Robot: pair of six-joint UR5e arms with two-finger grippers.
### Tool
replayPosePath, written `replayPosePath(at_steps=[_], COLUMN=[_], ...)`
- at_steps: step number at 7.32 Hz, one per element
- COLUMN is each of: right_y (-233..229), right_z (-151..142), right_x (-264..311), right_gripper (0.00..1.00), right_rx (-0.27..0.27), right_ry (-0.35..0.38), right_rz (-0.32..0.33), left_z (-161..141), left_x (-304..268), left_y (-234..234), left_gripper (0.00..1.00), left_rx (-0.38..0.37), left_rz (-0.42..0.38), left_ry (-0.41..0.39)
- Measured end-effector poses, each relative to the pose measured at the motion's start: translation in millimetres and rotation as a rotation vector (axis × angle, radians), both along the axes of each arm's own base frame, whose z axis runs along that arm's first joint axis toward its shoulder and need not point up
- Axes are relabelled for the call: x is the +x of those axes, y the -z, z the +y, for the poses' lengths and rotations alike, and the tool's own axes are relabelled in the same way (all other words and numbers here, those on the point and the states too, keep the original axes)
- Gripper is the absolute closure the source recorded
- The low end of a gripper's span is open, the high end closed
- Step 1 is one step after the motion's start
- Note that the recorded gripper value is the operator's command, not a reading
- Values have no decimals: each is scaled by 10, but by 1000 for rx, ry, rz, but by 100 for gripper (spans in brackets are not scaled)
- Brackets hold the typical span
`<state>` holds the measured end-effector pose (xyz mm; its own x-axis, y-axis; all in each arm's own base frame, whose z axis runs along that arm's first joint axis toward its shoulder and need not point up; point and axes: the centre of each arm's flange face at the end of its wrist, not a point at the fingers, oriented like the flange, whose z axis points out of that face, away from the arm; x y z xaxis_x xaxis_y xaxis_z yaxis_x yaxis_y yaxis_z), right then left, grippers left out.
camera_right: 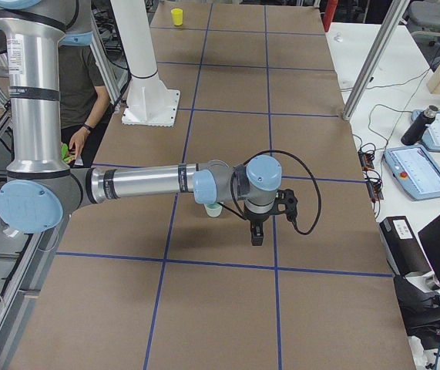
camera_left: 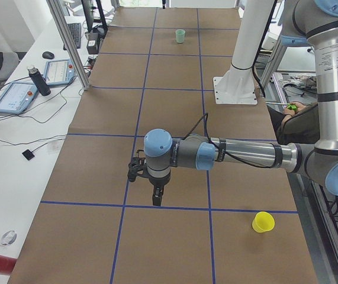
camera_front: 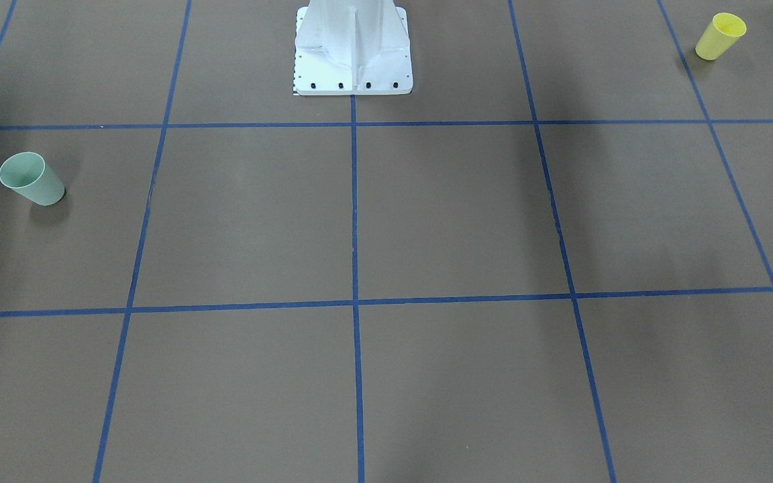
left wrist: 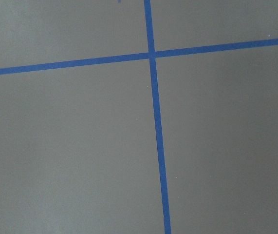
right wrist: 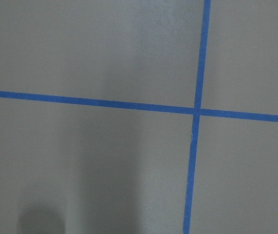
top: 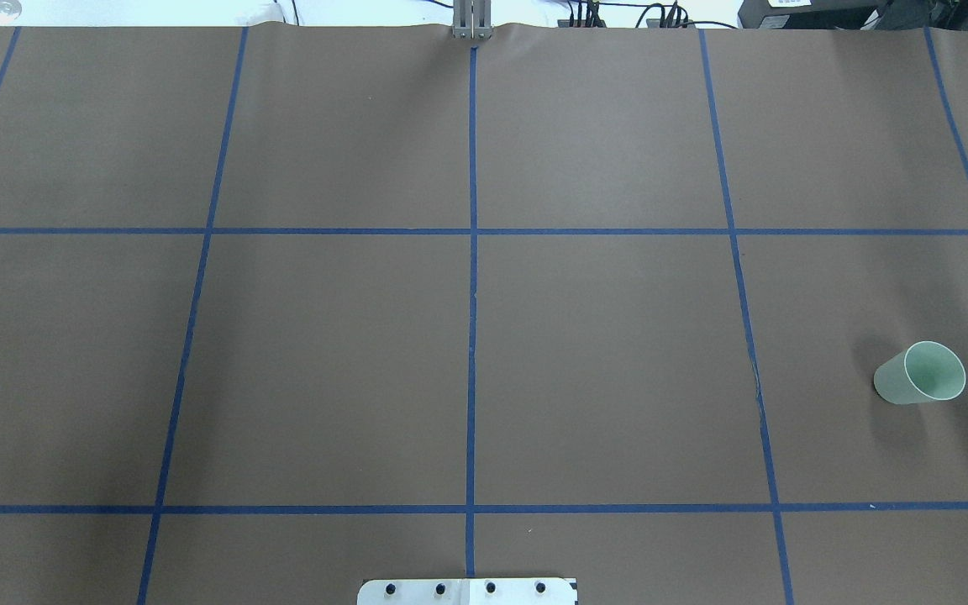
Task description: Transfer and stack yellow cup on green cup
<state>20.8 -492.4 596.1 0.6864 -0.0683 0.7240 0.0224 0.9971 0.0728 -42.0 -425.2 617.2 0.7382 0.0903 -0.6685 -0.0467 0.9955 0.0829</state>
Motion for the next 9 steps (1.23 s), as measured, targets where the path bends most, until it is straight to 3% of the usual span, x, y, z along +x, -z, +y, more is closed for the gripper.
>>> replayPosePath(at_steps=[7,9], right_y=[-16,-10], right_z=[41,51], right_x=[-6,-50], right_gripper=[0,0], right_rx=[2,29], right_ry=[2,14], right_rz=[-11,-14], left_z=[-11,-13], left_x=[38,38], left_y=[-8,-3], left_gripper=[0,0], left_rx=[-2,2], left_rz=[51,52], left_ry=[-8,-10])
